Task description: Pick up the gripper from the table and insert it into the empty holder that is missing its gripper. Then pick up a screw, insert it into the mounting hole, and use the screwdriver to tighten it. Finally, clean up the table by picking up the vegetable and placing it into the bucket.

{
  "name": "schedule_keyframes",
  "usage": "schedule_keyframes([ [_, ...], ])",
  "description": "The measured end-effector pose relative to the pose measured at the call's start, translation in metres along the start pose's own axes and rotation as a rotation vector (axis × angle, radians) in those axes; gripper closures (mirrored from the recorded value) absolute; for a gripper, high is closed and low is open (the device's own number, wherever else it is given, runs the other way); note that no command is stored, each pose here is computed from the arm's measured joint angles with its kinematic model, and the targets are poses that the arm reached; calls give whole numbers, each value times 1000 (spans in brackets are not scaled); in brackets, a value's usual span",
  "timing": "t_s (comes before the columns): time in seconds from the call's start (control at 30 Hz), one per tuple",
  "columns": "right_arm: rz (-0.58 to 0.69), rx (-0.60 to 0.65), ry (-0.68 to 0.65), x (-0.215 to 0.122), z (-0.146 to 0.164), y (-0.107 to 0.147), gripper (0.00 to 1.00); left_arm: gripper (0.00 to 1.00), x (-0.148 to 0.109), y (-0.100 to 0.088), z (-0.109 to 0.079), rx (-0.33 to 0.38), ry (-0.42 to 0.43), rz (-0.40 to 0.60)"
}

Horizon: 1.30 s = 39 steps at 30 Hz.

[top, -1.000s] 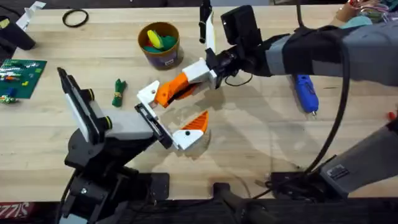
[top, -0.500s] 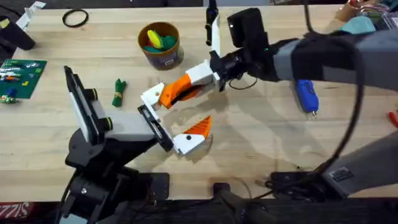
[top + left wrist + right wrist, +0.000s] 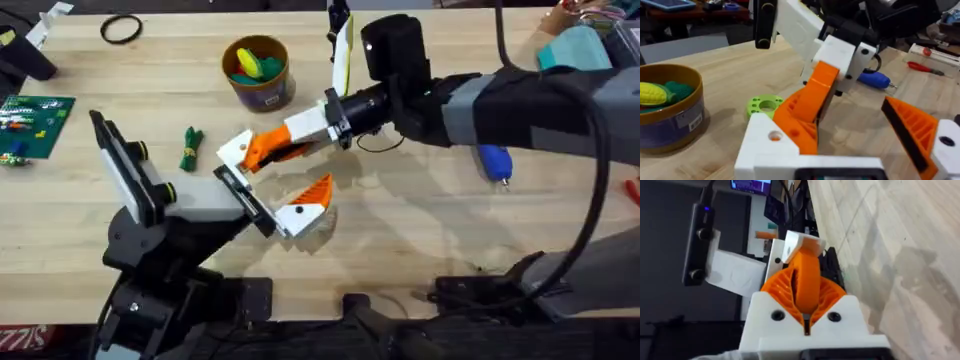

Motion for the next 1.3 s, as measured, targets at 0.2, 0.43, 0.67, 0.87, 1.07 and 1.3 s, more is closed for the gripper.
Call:
schedule_keyframes([
  [0.2, 1, -111, 2, 0, -1, 0, 984, 14, 0, 0, 0, 1, 0, 0],
  [0.43, 1, -151, -2, 1, -3, -1, 984, 14, 0, 0, 0, 0, -3, 0],
  [0.67, 9, -84, -20, 4, -7, -3, 984, 14, 0, 1, -3, -6, 23, 4],
  [0.87, 11, -51, -23, 5, -10, -4, 984, 14, 0, 1, -8, -22, 59, 8],
  [1.07, 11, -35, -25, 6, -10, -4, 984, 14, 0, 3, -9, -27, 61, 14],
  [1.3, 10, -22, -23, 7, -10, -4, 984, 14, 0, 2, -8, -30, 61, 14],
])
Point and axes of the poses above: each hand's point on the last joint's axis, 136 mm out from that joint toward the fingers, its own x axis out along the fingers, its own z axis along the line the jaws close on, y = z × x, the point moved 3 cm from there along -x, back along the fingers, and after that the axes turned 4 degrees about x, right-handed, at the moved point
